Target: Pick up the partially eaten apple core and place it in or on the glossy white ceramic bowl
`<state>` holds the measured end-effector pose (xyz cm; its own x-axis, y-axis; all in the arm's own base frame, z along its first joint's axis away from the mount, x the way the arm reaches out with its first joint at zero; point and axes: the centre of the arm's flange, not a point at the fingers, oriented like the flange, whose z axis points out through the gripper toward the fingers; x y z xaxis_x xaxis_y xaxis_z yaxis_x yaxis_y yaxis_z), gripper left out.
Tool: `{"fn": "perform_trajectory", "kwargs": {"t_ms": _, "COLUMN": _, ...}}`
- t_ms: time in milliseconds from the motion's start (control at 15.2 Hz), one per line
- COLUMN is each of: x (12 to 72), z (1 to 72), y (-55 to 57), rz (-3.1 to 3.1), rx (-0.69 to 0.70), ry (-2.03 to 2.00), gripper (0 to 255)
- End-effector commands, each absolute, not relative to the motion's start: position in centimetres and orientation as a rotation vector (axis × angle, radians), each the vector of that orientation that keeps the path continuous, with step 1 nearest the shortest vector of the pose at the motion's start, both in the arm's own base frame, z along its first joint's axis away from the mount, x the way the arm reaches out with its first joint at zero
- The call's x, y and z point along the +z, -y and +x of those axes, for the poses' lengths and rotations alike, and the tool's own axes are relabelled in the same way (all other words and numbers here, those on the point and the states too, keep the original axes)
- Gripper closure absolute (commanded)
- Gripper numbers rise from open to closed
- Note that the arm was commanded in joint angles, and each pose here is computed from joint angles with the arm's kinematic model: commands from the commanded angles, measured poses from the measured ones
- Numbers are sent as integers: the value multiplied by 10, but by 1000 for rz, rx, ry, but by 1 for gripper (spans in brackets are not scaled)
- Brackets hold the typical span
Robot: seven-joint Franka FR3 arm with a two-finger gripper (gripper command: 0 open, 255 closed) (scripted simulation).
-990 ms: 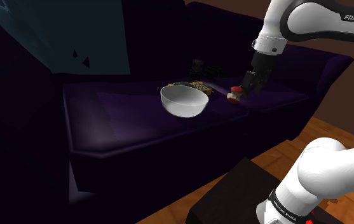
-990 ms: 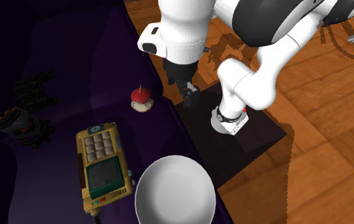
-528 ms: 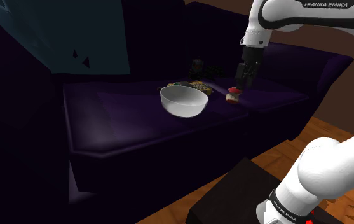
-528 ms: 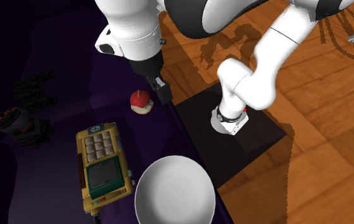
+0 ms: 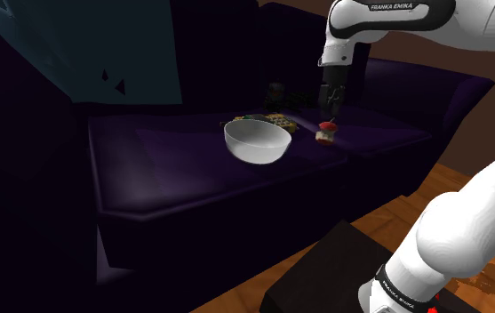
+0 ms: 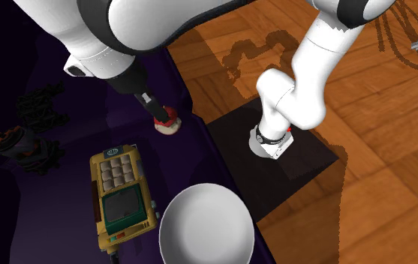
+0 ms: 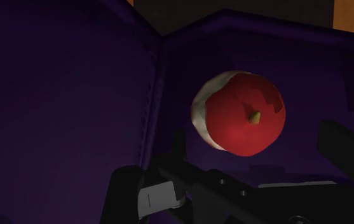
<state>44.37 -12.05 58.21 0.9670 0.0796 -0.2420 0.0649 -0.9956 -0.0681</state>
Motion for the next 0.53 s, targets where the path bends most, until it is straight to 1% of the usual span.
{"fn": "perform_trajectory", "kwargs": {"t_ms": 0, "x": 572, "z": 443, "y": 121, "rz": -3054, "rx": 383, "ry": 116, "gripper": 0}}
{"fn": "perform_trajectory", "kwargs": {"t_ms": 264, "x": 554, "z": 439, "y": 120, "rz": -3054, "rx": 383, "ry": 116, "gripper": 0}}
{"fn": "perform_trajectory", "kwargs": {"t_ms": 462, "x": 554, "z": 439, "y": 120, "rz": -3054, "rx": 383, "ry": 116, "gripper": 0}}
